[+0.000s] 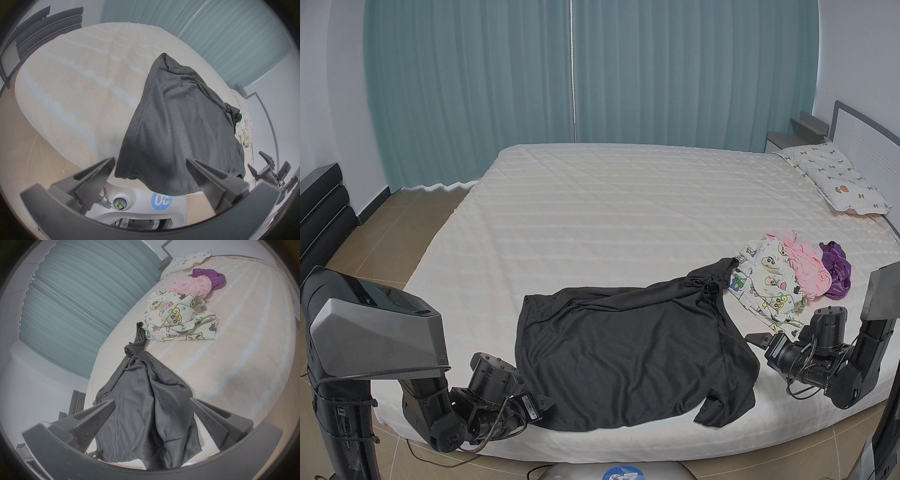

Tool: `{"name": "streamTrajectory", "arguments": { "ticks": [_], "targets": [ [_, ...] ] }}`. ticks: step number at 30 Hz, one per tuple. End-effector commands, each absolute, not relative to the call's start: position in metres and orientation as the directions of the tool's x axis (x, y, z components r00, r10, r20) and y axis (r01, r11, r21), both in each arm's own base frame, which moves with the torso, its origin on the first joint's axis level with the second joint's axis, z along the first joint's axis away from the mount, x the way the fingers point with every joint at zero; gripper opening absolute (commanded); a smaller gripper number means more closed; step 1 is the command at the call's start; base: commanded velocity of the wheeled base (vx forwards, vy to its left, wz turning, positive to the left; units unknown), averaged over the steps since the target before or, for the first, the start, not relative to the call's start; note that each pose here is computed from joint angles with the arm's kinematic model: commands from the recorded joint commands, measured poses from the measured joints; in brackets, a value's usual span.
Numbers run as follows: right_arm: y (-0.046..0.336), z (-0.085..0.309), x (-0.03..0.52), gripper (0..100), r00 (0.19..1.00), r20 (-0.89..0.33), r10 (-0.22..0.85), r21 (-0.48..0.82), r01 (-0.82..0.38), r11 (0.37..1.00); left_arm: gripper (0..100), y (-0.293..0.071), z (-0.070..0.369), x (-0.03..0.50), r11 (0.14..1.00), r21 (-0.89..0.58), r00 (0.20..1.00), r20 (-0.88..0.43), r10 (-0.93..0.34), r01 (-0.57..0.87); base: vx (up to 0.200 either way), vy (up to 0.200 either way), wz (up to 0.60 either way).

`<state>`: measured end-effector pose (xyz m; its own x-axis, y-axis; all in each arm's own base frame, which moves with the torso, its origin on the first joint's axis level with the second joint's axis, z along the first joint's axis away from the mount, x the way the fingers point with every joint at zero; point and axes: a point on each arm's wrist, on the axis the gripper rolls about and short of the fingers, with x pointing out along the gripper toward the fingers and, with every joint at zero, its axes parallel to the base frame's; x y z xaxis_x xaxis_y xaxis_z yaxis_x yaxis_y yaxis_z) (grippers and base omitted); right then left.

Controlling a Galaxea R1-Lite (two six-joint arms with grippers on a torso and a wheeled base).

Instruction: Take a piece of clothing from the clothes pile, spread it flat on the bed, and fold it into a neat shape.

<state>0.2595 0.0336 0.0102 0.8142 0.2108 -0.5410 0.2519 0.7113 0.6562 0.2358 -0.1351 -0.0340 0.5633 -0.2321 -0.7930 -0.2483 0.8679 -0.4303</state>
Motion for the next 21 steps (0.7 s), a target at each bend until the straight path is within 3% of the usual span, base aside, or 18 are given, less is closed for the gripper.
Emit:
{"name": "streamTrajectory", "arguments": {
  "ticks": [1,9,11,16,21],
  "targets": [
    [0.034,0.008,0.259,100,0.809,-0.548,0.213,0.654,0.256,0.712,0,-0.134,-0.037,0.234,0.882,-0.396,0.56,-0.804,-0.198,-0.257,0.0,0.0,0.0],
    [0.035,0.0,0.245,100,0.766,-0.602,0.225,0.622,0.273,0.734,0,-0.125,-0.039,0.237,0.889,-0.357,0.57,-0.809,-0.14,-0.288,0.0,0.0,0.0],
    [0.035,-0.01,0.239,100,0.718,-0.639,0.274,0.61,0.256,0.75,0,-0.112,-0.03,0.241,0.868,-0.375,0.594,-0.795,-0.122,-0.325,0.0,0.0,0.0],
    [0.036,-0.032,0.239,100,0.66,-0.699,0.276,0.555,0.258,0.791,0,-0.084,-0.018,0.251,0.82,-0.407,0.631,-0.772,-0.074,-0.403,0.0,0.0,0.0],
    [0.037,-0.046,0.247,100,0.691,-0.668,0.278,0.565,0.228,0.793,0,-0.07,-0.016,0.259,0.785,-0.454,0.634,-0.766,-0.103,-0.422,0.0,0.0,0.0]
  ]
}}
